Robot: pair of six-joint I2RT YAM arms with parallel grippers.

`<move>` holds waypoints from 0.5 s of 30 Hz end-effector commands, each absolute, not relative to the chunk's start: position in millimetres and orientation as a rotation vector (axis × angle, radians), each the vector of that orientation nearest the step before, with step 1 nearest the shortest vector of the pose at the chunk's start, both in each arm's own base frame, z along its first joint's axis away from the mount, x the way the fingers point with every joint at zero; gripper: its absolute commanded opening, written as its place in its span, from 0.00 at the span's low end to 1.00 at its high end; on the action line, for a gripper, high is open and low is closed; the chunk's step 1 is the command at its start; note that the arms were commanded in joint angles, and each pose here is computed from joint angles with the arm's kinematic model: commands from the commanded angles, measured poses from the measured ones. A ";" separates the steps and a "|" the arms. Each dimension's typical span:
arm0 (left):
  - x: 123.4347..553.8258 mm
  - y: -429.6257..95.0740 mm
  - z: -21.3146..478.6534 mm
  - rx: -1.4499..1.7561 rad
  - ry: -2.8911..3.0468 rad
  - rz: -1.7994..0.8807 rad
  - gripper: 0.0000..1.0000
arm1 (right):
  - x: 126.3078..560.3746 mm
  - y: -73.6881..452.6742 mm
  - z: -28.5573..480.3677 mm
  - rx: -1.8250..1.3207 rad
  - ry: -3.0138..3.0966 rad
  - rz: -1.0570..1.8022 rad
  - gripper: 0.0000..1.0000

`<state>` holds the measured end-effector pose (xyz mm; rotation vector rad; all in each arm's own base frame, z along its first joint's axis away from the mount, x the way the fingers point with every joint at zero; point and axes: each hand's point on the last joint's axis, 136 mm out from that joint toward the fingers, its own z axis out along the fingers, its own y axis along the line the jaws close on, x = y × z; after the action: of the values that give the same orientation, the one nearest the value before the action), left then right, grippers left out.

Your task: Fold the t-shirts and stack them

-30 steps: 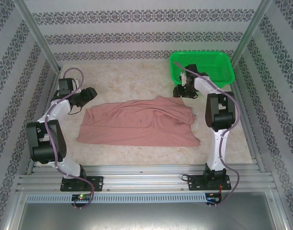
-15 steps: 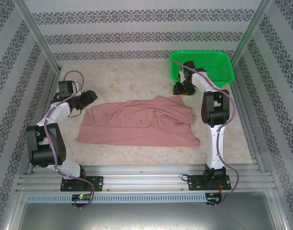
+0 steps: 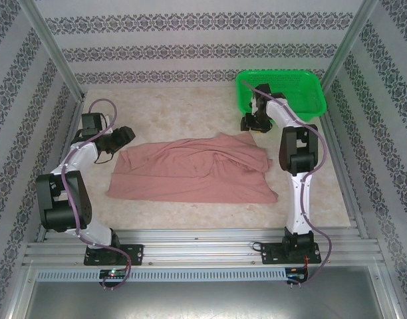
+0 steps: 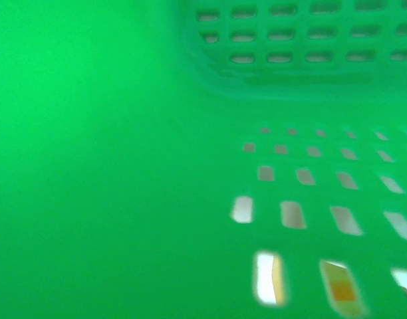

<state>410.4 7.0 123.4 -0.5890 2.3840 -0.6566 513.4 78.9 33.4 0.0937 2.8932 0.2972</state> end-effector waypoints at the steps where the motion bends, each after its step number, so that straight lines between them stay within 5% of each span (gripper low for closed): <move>1: 401.0 10.8 120.2 -0.587 2.393 -0.640 0.62 | 518.8 74.9 48.0 0.162 2.830 0.240 0.57; 15: 394.6 8.4 124.8 -0.596 2.368 -0.658 0.62 | 507.1 99.6 80.7 0.244 2.795 0.295 0.58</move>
<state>398.2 4.4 117.4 -0.5972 2.3958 -0.6587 516.8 99.8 66.3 0.1915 2.8023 0.3343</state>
